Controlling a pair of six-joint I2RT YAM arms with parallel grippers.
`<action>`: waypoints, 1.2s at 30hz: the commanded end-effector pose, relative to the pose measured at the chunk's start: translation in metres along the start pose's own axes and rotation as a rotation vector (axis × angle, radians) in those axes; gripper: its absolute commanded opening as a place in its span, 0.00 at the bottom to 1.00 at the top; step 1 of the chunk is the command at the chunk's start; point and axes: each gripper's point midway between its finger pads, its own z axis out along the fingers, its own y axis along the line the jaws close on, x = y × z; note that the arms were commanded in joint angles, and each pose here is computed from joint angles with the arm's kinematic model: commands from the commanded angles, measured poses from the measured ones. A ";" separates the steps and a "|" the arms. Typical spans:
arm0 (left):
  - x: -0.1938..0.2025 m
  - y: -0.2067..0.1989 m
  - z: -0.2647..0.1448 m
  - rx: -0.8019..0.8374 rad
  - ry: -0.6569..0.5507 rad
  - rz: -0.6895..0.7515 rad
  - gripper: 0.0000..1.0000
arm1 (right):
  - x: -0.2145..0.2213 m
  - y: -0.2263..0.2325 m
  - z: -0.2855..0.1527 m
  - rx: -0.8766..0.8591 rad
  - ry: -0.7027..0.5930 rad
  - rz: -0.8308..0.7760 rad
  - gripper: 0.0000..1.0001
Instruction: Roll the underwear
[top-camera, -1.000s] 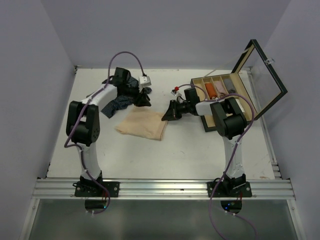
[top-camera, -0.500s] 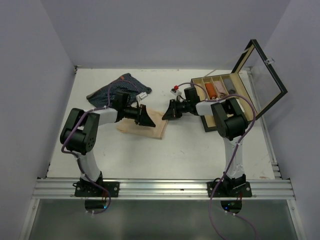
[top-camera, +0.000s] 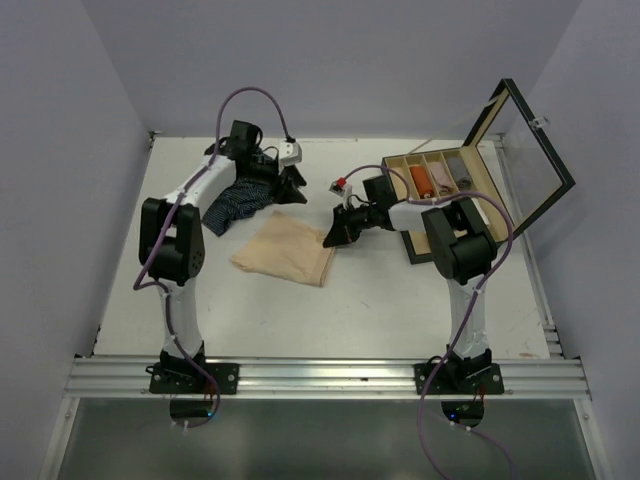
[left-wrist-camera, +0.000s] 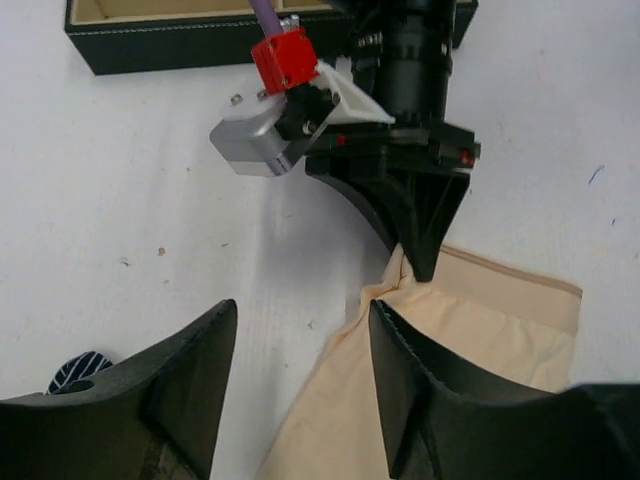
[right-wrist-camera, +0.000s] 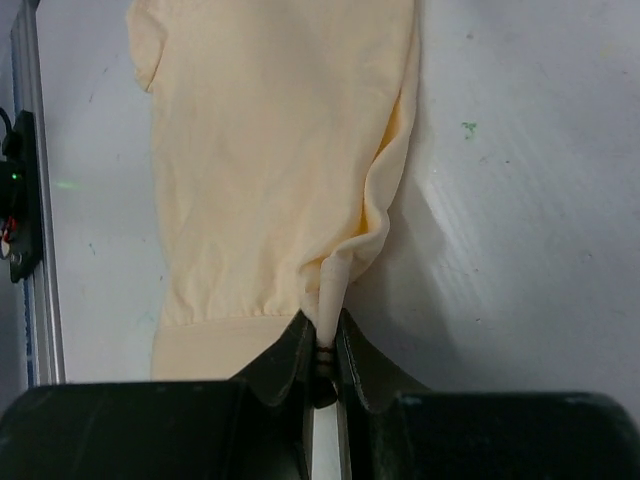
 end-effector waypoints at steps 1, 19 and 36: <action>0.048 -0.025 0.001 0.170 0.089 0.092 0.61 | -0.025 0.028 -0.010 -0.054 -0.027 -0.204 0.07; 0.069 -0.033 0.035 0.246 0.056 0.099 0.66 | -0.027 0.039 -0.015 -0.143 0.096 -0.480 0.07; 0.075 -0.034 0.045 0.205 0.087 0.061 0.12 | -0.024 0.018 0.000 -0.088 0.121 -0.374 0.12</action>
